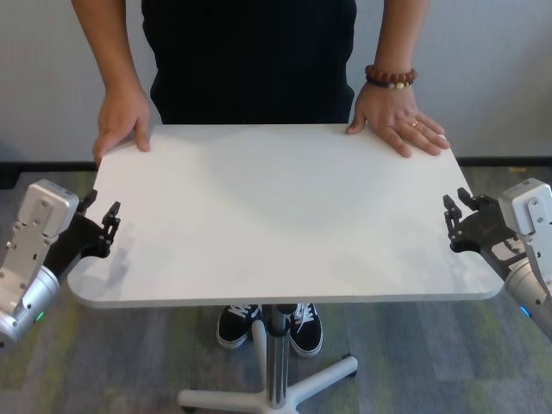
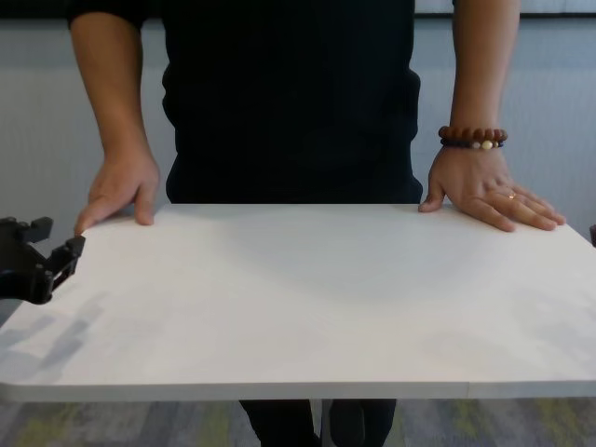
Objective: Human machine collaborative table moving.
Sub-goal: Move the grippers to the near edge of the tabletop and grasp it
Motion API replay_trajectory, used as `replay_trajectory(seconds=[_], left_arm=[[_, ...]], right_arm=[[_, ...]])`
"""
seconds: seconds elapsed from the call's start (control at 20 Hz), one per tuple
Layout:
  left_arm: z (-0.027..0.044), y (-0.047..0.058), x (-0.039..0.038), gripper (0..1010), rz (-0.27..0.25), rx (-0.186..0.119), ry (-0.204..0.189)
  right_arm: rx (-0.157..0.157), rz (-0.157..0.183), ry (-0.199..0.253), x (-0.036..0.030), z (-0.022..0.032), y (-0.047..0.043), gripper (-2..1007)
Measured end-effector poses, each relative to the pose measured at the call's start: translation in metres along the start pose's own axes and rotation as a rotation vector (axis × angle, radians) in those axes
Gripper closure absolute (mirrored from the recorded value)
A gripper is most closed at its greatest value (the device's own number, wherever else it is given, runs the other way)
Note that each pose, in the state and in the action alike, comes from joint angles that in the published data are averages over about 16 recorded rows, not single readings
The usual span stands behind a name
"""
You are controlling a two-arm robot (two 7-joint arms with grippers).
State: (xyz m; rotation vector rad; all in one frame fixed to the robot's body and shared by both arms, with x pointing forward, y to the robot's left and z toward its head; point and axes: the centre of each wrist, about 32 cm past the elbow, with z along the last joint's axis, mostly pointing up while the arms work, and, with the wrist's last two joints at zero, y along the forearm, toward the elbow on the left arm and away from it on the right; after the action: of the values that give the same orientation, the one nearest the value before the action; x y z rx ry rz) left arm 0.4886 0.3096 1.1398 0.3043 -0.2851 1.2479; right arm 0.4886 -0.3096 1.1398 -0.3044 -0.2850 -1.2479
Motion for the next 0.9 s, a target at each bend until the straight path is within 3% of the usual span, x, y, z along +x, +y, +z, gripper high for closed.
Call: replay_trajectory(seconds=[0.55,0.9], left_arm=[[-0.0003,0.001,-0.0001,300,0.005,-0.007,-0.009],[-0.0039,0.014,0.0002,110,0.017,-0.014,-0.054]], right_arm=[[-0.001,0.001,-0.001,-0.0005,0.0,-0.0006,489],[-0.002,0.002,-0.021,-0.0061,-0.0006,-0.0087,259]])
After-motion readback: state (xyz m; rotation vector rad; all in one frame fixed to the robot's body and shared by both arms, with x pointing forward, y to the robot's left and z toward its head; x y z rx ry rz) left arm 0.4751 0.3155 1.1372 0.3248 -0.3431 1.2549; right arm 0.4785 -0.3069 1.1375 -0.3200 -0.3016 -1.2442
